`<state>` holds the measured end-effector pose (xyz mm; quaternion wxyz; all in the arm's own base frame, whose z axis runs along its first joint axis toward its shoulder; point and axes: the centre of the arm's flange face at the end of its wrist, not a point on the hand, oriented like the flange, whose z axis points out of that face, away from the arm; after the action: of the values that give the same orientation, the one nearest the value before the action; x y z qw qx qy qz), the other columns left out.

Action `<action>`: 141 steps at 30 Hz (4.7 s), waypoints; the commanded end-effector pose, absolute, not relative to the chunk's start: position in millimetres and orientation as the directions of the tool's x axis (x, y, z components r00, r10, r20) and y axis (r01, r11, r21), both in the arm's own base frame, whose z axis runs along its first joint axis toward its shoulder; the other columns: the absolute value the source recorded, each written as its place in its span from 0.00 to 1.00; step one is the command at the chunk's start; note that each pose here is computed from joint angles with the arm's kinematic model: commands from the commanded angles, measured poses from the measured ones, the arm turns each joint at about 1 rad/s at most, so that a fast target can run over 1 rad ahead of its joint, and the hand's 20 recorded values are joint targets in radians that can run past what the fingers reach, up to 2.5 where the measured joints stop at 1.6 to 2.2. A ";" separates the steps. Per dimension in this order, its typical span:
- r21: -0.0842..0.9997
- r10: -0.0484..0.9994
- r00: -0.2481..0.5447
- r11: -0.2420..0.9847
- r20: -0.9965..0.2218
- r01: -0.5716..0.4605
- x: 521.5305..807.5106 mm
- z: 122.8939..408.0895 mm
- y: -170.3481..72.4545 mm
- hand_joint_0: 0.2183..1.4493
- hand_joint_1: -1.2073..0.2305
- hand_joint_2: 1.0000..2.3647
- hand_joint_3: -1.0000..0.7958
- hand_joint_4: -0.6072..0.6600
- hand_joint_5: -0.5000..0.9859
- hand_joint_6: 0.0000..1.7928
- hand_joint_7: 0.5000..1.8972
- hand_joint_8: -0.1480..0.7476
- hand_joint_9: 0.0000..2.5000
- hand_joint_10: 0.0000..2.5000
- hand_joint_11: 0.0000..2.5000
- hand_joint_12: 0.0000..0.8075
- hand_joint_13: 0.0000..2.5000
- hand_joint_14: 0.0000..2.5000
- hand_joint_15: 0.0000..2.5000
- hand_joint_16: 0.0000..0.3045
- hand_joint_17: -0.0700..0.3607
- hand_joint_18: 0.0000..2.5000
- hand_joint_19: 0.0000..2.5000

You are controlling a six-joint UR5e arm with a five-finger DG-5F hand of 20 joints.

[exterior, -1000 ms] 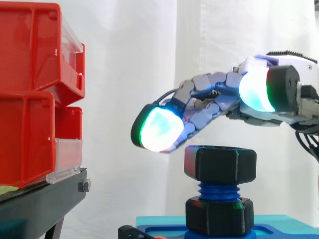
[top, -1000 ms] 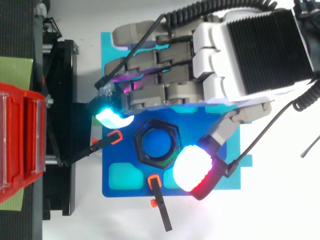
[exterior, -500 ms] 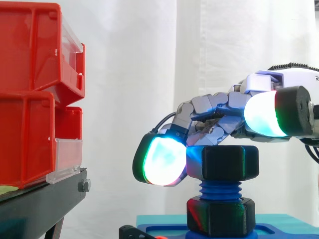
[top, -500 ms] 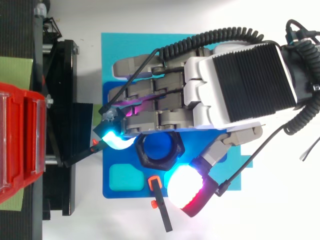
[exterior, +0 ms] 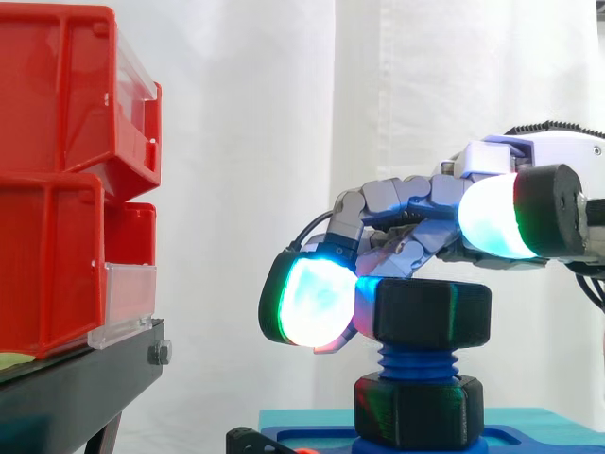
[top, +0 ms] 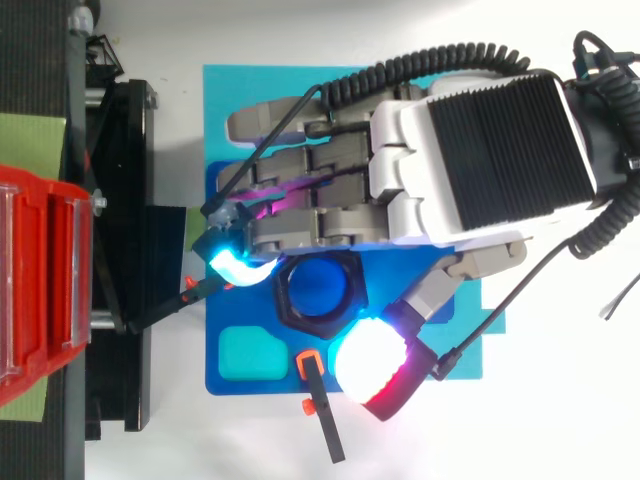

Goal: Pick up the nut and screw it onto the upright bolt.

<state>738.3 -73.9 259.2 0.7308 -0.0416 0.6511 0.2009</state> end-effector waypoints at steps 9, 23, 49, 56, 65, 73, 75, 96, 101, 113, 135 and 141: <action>0.199 0.237 0.075 0.920 -0.969 -0.338 736.6 259.4 -87.5 0.24 0.71 0.00 0.28 0.63 0.29 0.29 0.66 0.45 0.30 0.00 0.00 0.24 0.24 0.00 0.00 0.05 0.25 0.11 0.00; 0.196 0.237 0.089 0.923 -0.967 -0.330 736.2 260.8 -97.3 0.25 0.70 0.00 0.28 0.61 0.29 0.34 0.60 0.46 0.32 0.00 0.00 0.23 0.26 0.00 0.00 0.05 0.23 0.13 0.00; 0.167 0.238 0.151 0.912 -0.960 -0.374 742.0 267.3 -88.1 0.24 0.75 0.00 0.28 0.63 0.26 0.28 0.17 0.41 0.32 0.00 0.00 0.25 0.24 0.00 0.00 0.06 0.26 0.11 0.00; 0.169 0.238 0.144 0.910 -0.961 -0.380 742.8 267.1 -80.4 0.24 0.76 0.00 0.28 0.62 0.26 0.28 0.15 0.41 0.31 0.00 0.00 0.25 0.24 0.00 0.00 0.07 0.27 0.11 0.00; 0.175 0.237 0.125 0.909 -0.963 -0.379 741.5 265.0 -79.2 0.23 0.77 0.00 0.28 0.63 0.27 0.28 0.24 0.41 0.29 0.00 0.00 0.28 0.21 0.00 0.00 0.08 0.29 0.08 0.00; 0.182 0.236 0.105 0.909 -0.966 -0.374 739.5 262.6 -81.4 0.24 0.75 0.00 0.28 0.65 0.29 0.28 0.53 0.43 0.31 0.00 0.00 0.27 0.23 0.00 0.00 0.07 0.27 0.10 0.00; 0.181 0.234 0.103 0.911 -0.967 -0.370 738.8 261.7 -83.7 0.24 0.74 0.00 0.28 0.65 0.30 0.28 0.57 0.44 0.31 0.00 0.00 0.26 0.24 0.00 0.00 0.07 0.27 0.10 0.00; 0.165 0.228 0.132 0.914 -0.965 -0.371 736.9 266.3 -105.8 0.27 0.65 0.00 0.28 0.55 0.33 0.41 0.50 0.46 0.52 0.00 0.02 0.16 0.38 0.00 0.00 0.02 0.20 0.25 0.01; 0.162 0.229 0.143 0.913 -0.963 -0.374 737.8 266.2 -105.7 0.28 0.65 0.00 0.28 0.53 0.34 0.41 0.47 0.44 0.57 0.00 0.04 0.14 0.41 0.00 0.00 0.02 0.20 0.28 0.02; 0.171 0.246 0.157 0.909 -0.956 -0.379 739.9 271.8 -106.8 0.26 0.70 0.00 0.28 0.55 0.36 0.34 0.68 0.43 0.64 0.00 0.10 0.16 0.42 0.00 0.00 0.03 0.21 0.28 0.03; 0.129 0.229 0.206 0.904 -0.951 -0.408 745.9 282.7 -101.3 0.25 0.70 0.00 0.28 0.66 0.30 0.28 0.36 0.45 0.56 0.00 0.08 0.19 0.36 0.00 0.00 0.05 0.25 0.24 0.04; 0.108 0.220 0.226 0.900 -0.949 -0.422 746.6 285.0 -100.9 0.24 0.71 0.00 0.28 0.62 0.29 0.28 0.22 0.44 0.54 0.00 0.05 0.19 0.34 0.00 0.00 0.06 0.26 0.23 0.05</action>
<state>746.3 -100.9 284.1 0.7759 -0.0812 0.5907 0.2061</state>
